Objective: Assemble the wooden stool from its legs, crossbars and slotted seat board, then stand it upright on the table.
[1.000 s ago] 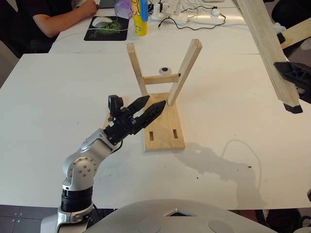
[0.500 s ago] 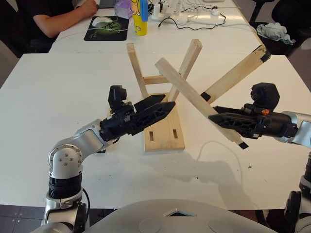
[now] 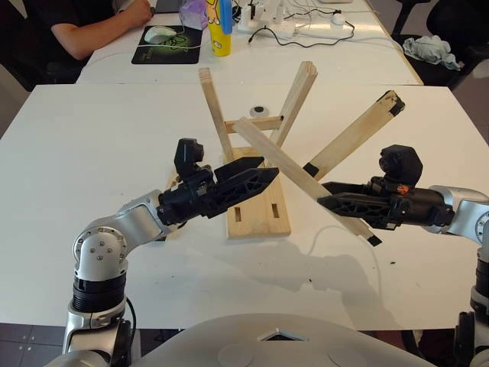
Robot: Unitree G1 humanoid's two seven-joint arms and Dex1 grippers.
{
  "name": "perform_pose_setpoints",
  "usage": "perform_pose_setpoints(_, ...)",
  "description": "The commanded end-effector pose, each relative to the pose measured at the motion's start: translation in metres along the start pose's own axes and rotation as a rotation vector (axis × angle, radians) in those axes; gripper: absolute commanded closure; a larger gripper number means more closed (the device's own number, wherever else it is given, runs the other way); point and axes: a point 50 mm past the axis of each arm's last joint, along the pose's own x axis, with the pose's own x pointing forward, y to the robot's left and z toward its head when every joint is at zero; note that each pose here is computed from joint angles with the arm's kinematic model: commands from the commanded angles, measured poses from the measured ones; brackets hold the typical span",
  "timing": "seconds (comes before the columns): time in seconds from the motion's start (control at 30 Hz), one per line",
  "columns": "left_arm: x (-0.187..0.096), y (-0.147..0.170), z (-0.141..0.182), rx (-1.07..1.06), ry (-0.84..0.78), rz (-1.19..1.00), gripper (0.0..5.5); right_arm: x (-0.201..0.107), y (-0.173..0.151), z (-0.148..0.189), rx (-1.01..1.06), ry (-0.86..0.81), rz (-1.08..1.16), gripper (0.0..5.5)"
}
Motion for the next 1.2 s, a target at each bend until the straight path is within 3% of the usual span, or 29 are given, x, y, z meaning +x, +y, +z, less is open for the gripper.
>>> perform_pose_setpoints(0.03, -0.001, 0.002, -0.003, -0.011, 0.025, 0.018, 0.1, 0.003, 0.002, -0.002, -0.011, 0.031, 0.01, 3.43)
perform_pose_setpoints(0.1, 0.0, 0.002, -0.003, -0.014, 0.025, 0.019, 0.1, 0.003, 0.002, -0.002, -0.011, 0.037, 0.013, 3.43)
perform_pose_setpoints(0.87, 0.0, -0.003, -0.006, -0.03, 0.039, -0.012, 3.39, 0.002, -0.004, -0.011, 0.034, 0.045, 0.023, 3.43)
perform_pose_setpoints(1.2, -0.001, 0.001, -0.006, 0.0, 0.042, 0.019, 3.43, 0.004, -0.013, -0.01, -0.013, 0.044, -0.031, 3.43)
